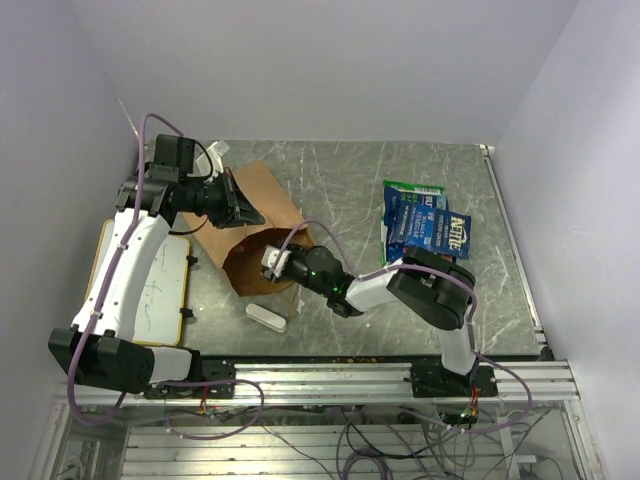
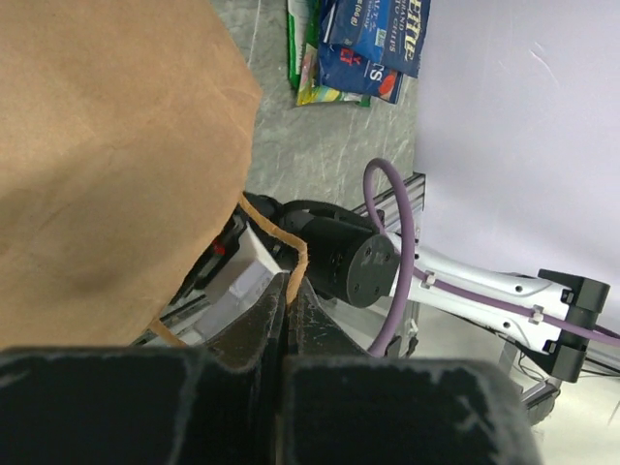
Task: Take the snacks out of the paper bag
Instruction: Take out the snack from the paper bag.
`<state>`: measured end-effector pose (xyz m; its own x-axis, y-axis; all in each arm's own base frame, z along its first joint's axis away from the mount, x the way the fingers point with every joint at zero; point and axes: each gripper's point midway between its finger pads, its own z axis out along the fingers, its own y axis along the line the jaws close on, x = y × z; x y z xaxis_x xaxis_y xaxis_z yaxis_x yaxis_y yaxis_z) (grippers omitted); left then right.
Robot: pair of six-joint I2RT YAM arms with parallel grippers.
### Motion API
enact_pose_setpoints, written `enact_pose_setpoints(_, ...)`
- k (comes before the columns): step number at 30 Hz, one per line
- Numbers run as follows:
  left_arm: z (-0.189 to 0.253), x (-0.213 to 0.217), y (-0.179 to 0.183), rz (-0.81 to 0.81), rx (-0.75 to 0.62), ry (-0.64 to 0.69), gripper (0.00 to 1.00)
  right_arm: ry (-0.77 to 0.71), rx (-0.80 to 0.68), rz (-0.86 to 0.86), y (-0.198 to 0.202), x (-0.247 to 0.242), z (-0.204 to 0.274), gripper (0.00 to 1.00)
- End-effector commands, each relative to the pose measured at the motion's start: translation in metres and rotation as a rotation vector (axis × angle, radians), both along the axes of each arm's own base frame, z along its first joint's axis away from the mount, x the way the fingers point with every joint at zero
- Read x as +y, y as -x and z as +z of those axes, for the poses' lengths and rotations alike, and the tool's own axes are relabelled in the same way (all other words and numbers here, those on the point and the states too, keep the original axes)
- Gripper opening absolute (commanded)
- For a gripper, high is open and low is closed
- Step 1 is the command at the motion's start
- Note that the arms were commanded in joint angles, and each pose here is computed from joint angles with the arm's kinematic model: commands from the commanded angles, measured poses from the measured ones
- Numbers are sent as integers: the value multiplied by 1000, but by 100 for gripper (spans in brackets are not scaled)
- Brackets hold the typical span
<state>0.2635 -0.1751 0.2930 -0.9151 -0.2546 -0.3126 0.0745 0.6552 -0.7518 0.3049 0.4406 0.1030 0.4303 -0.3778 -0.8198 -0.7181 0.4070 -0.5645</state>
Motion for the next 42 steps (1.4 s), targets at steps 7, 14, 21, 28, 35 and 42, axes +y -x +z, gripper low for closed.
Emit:
enact_pose_setpoints(7,23,-5,7,4,-39,56,7,-115,-106,200,27,50,21,44)
enact_pose_setpoints(14,21,-4,13,-28,-24,37,7,30,-159,308,19,81,-16,51)
enact_pose_setpoints(21,17,-6,19,-65,-10,41,7,157,-145,280,-13,98,-57,58)
enact_pose_setpoints(28,17,-2,22,-84,-8,-2,7,185,-64,218,-46,98,-78,35)
enact_pose_setpoints(35,17,5,19,-58,-12,-52,7,177,-53,183,-58,83,-65,1)
enact_pose_setpoints(42,20,10,9,-2,-31,-71,7,148,-15,240,-29,56,-37,0)
